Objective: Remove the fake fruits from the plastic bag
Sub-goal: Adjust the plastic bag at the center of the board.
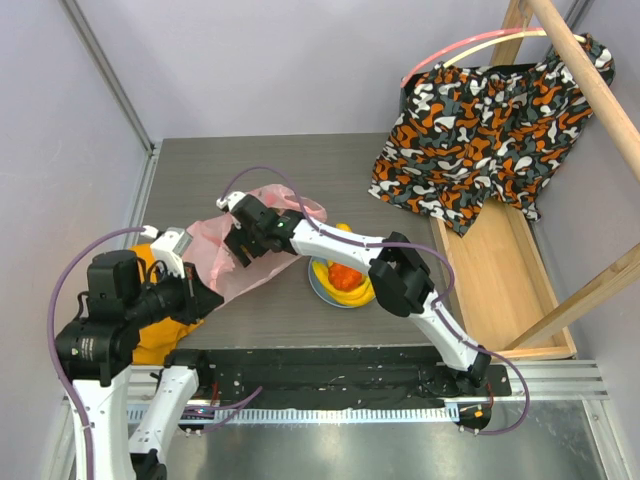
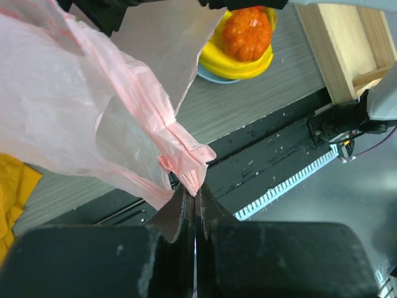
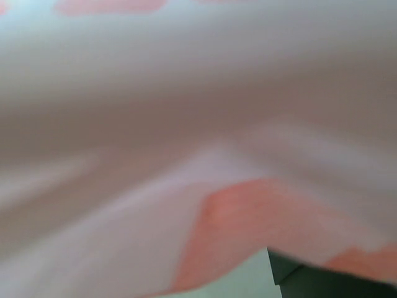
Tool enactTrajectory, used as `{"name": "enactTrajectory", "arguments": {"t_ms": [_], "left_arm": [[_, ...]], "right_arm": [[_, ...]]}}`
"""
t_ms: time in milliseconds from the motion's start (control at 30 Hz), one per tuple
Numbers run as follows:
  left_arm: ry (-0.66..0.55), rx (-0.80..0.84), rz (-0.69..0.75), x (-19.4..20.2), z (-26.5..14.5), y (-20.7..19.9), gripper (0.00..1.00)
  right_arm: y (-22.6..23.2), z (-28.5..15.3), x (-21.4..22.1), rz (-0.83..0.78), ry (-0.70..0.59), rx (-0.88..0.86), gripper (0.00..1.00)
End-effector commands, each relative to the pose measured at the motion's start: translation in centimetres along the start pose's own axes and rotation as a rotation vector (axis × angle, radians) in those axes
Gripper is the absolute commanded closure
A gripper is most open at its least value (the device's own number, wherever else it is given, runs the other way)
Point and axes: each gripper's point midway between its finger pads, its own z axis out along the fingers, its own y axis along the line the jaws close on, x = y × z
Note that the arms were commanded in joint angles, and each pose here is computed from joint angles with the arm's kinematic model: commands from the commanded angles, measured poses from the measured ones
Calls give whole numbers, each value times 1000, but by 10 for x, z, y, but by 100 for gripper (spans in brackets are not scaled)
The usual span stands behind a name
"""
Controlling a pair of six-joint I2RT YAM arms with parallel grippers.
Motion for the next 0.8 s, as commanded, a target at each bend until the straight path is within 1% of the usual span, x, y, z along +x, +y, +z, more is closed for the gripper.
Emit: {"name": "enactTrajectory", "arguments": {"t_ms": [0,33,133,200,267,367,400,433,467,533,600,633,667,767], "left_arm": [[41,32,-32,9,-18,-17,100],[23,46,-16,1,-23,-23,100],[8,86,0,-11,-26,-32,100],[17,96,3,-15,-27,-34,100],[13,96,18,-18,-33,-38,100],[2,97,39,-21,-53,-51,100],[-61,85,85,-30,-69,-60,100],[-73,71,89,-29,-76,-62,100],[-91,64,95,-29,-80,-64,100],[-72,82,71,-19,-75,-64,100],[-54,82,-3,-10,-63,-59,100],[1,109,-60,-1,-47,-53,100],[22,103,-92,3,-40,-47,100],[117,66,-203,19,-11,-22,100]], "right_arm": [[6,2,-45,41,-129,0,18],[8,0,-53,45,-148,-8,18],[13,-3,-55,46,-150,-31,18],[9,-8,-51,27,-141,-16,18],[-1,-27,-38,15,-118,30,17],[1,-76,-13,4,-74,-13,17],[5,-88,-5,3,-58,-41,17],[6,-92,20,-5,-4,-64,18],[14,-113,13,-22,-35,-101,18],[13,-114,20,-58,-34,-97,18],[16,-101,23,-76,-20,-106,18],[18,-99,13,-79,-38,-109,18],[18,-95,10,-74,-39,-110,18],[33,-71,13,-64,-17,-165,17]]}}
